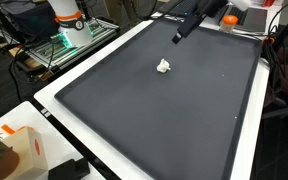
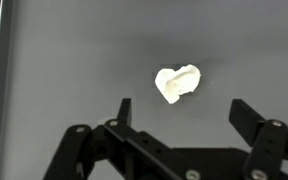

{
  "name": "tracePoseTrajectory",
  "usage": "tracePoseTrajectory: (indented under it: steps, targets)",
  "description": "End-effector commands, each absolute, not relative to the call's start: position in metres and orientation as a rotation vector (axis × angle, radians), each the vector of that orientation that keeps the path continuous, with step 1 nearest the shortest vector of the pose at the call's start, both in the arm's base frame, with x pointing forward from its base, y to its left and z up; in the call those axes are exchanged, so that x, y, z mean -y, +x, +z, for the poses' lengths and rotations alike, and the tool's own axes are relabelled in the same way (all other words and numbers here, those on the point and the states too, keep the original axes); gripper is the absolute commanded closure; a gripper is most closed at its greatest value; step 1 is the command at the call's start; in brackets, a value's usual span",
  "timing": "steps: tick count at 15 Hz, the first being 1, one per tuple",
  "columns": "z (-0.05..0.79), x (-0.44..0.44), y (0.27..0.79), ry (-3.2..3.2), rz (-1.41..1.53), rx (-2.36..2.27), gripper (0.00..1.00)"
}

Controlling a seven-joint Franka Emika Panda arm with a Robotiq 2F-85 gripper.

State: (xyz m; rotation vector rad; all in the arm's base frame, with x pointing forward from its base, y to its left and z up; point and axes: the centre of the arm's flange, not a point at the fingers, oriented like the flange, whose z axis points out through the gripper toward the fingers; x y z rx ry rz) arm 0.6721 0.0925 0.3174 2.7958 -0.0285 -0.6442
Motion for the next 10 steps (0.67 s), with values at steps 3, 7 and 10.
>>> tracePoseTrajectory:
  steps: [3, 7, 10]
  targets:
    - [0.277, -0.095, 0.702, 2.707, -0.651, 0.032, 0.00]
    - [0.264, -0.094, 0.714, 2.713, -0.709, 0.072, 0.00]
    - [0.262, -0.090, 0.697, 2.717, -0.684, 0.039, 0.00]
